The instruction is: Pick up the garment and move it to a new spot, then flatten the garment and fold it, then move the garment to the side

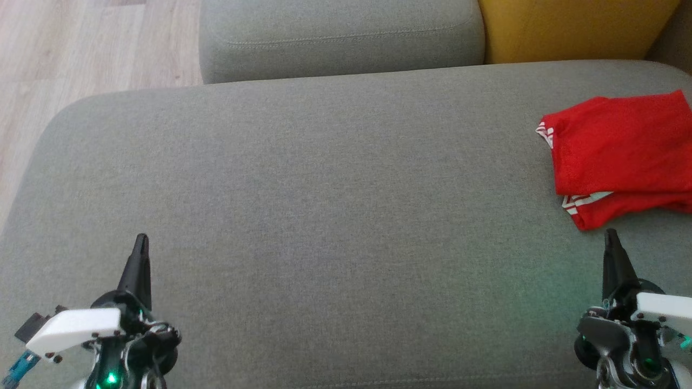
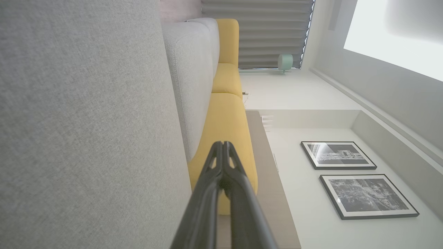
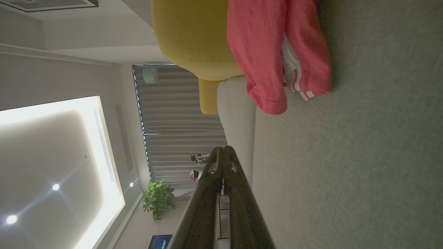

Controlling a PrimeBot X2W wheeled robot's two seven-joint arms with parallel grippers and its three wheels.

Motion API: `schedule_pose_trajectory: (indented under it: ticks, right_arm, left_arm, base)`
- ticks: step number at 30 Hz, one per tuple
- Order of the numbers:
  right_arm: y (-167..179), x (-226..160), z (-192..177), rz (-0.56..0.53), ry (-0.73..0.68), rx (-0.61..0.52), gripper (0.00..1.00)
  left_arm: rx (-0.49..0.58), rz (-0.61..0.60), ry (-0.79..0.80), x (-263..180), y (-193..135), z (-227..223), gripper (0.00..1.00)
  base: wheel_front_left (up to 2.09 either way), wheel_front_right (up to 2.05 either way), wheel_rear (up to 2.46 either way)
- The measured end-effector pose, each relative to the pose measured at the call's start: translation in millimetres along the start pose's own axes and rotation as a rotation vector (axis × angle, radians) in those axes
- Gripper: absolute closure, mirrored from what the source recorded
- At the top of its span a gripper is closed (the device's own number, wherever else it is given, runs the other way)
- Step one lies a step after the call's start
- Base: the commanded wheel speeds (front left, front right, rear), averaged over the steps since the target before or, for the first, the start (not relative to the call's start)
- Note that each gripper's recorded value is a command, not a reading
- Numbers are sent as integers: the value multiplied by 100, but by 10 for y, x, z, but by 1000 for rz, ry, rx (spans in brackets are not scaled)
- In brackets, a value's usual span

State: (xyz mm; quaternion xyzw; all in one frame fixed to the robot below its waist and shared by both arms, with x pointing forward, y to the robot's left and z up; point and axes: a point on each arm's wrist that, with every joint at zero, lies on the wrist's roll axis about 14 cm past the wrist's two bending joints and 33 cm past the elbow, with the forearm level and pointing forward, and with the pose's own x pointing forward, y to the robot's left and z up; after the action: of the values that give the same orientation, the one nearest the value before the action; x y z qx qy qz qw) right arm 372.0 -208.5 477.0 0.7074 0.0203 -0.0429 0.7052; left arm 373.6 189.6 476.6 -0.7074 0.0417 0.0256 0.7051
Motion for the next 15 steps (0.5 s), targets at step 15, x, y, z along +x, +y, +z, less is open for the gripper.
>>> schedule_pose_trajectory:
  ticks: [15]
  right_arm:
    - [0,0,0,0,0,0,100]
  left_arm:
    - [-1,1,0,0,2,-3,100]
  base:
    - [0,0,0]
